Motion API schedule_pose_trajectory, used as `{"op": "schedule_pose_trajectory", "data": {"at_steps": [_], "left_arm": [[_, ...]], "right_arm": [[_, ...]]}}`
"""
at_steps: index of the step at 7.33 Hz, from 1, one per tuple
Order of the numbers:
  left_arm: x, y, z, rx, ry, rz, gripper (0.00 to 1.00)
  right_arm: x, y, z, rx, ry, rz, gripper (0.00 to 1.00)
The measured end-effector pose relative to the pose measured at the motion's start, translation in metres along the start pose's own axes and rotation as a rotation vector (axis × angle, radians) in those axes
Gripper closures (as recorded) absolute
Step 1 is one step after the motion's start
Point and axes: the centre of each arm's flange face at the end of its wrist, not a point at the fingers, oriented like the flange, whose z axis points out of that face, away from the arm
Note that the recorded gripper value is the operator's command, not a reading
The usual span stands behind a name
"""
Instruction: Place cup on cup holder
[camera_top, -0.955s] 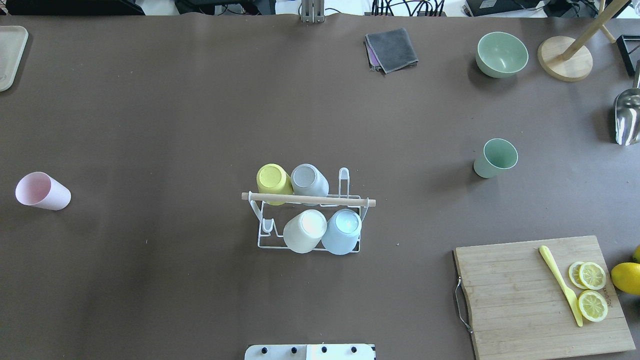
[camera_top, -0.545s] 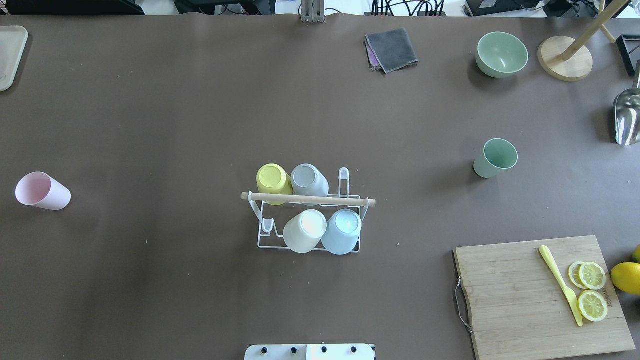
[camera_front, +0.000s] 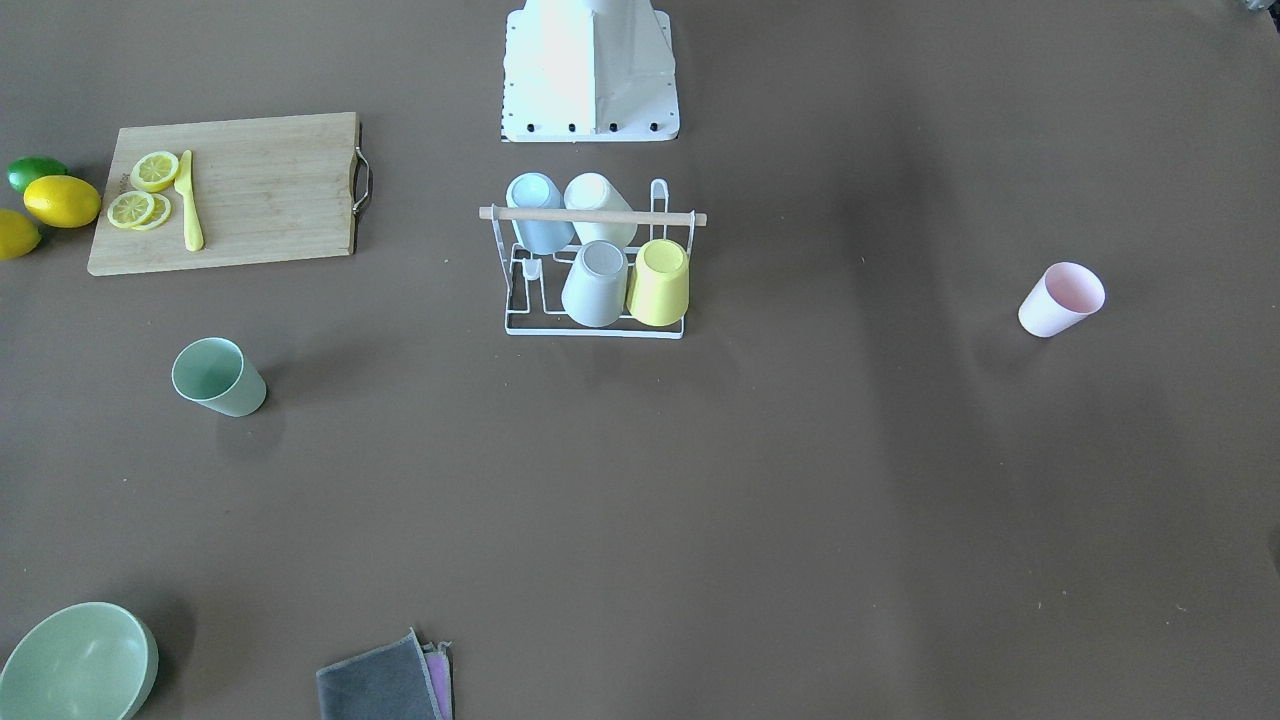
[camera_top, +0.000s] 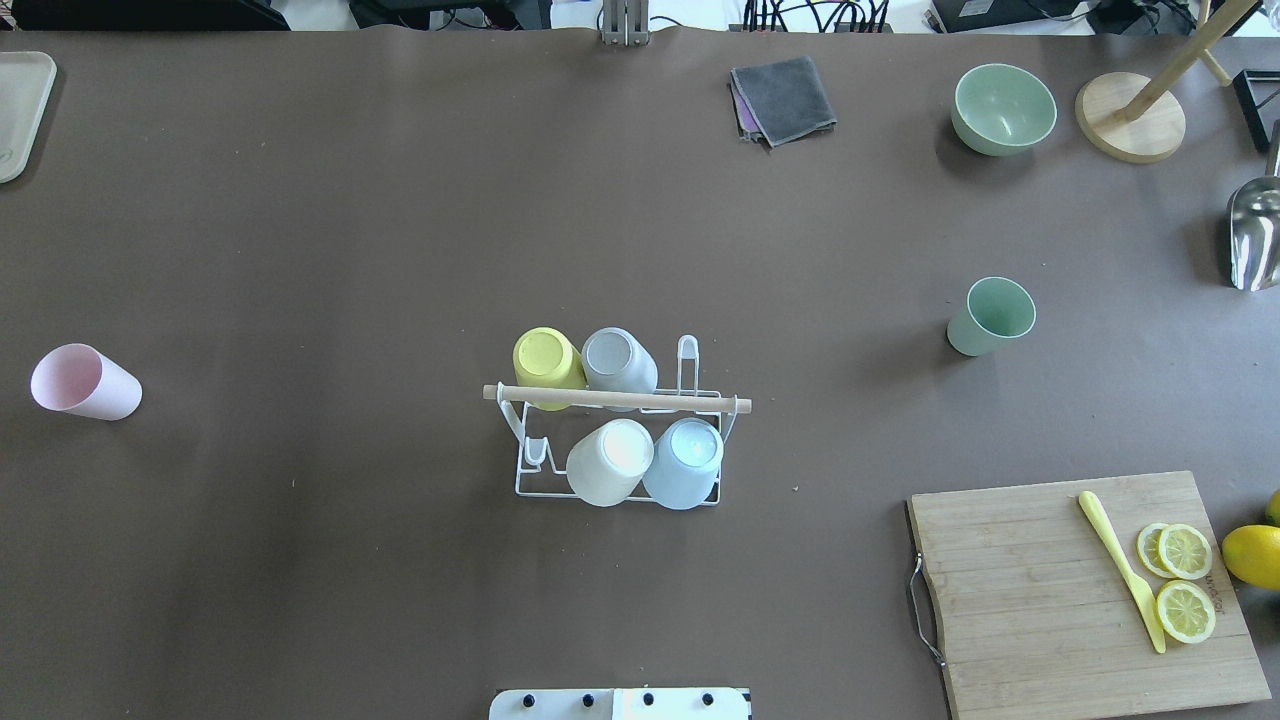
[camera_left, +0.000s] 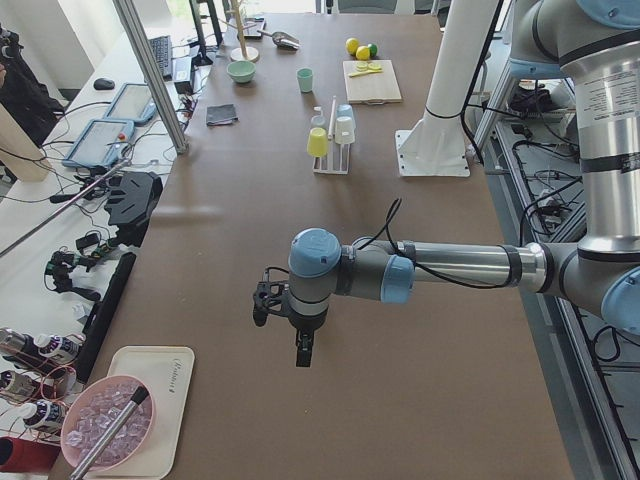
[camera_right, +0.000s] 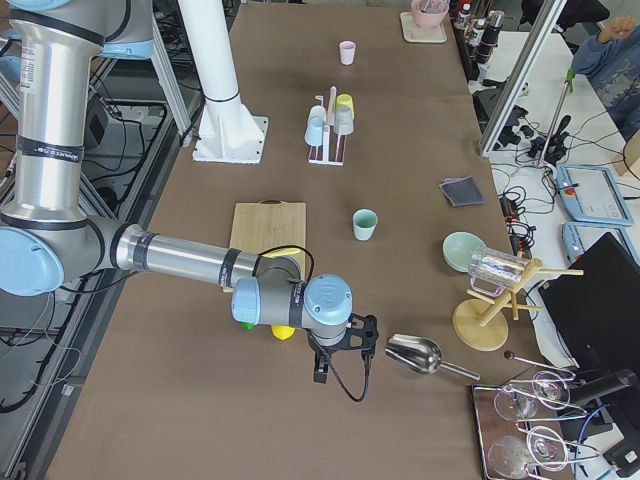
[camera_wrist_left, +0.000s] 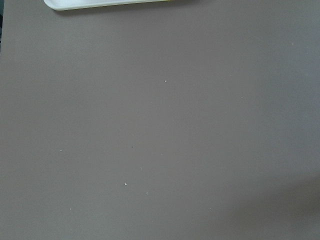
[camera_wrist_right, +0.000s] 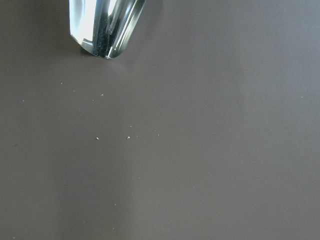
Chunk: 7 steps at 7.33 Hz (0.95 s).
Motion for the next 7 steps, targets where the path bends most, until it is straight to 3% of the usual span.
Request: {"op": "schedule_pose_trajectory", "data": {"at_steps": [7], "left_arm": [[-0.0006, 0.0016, 0.0015, -0.009, 0.007, -0.007, 0.02]], "right_arm": [[0.0034, -0.0028, 0.0036, 0.021, -0.001, -0.022, 0.00]]}}
